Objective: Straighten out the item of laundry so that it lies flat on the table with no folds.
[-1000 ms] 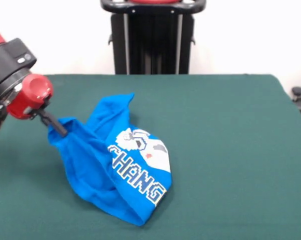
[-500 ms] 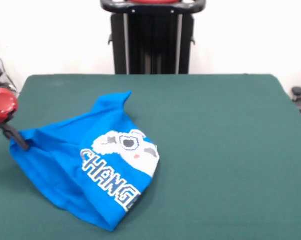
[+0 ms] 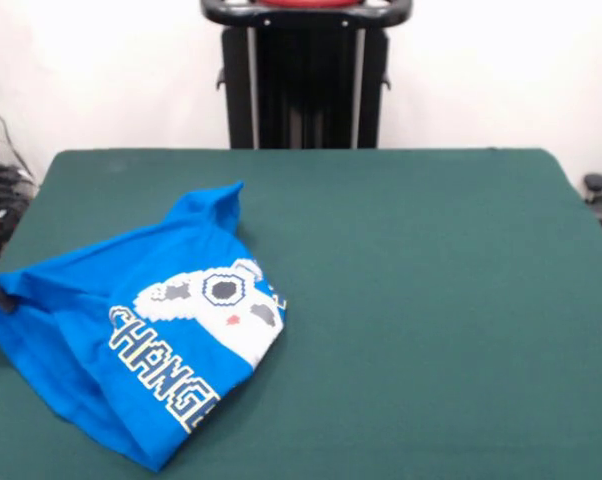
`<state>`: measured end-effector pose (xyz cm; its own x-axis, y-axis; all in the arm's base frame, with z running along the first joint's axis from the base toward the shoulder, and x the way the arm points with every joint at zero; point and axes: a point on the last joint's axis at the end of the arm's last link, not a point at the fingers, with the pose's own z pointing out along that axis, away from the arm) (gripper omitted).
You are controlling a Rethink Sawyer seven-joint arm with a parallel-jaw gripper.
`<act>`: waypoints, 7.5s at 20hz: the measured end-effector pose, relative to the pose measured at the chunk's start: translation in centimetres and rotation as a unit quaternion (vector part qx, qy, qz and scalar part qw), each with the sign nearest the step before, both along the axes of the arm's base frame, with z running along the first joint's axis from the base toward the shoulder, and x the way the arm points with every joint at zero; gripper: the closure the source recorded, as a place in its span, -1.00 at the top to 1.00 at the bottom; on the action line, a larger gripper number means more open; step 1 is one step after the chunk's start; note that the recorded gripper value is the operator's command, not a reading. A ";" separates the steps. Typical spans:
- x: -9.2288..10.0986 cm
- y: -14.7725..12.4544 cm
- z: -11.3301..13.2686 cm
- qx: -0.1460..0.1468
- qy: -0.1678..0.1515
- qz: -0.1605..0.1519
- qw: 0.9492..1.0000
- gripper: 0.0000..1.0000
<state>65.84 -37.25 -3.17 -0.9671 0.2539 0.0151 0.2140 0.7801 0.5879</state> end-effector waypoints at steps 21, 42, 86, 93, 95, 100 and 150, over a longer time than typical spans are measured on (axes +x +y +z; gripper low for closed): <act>0.3 -0.4 6.5 -0.135 -0.011 0.073 0.988 1.00; -0.7 9.0 14.6 -0.297 0.000 -0.137 0.945 1.00; -11.9 25.4 11.1 -0.254 0.177 -0.332 0.891 1.00; -12.8 27.0 10.4 -0.249 0.181 -0.342 0.888 1.00; -12.9 27.3 10.3 -0.253 0.173 -0.342 0.888 1.00; -12.4 27.3 10.1 -0.258 0.135 -0.352 0.889 1.00; -21.6 36.1 1.7 -0.352 0.224 -0.180 0.891 1.00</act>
<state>44.21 -1.18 -1.50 -0.7583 0.6453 0.0927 0.6148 0.7552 -0.2274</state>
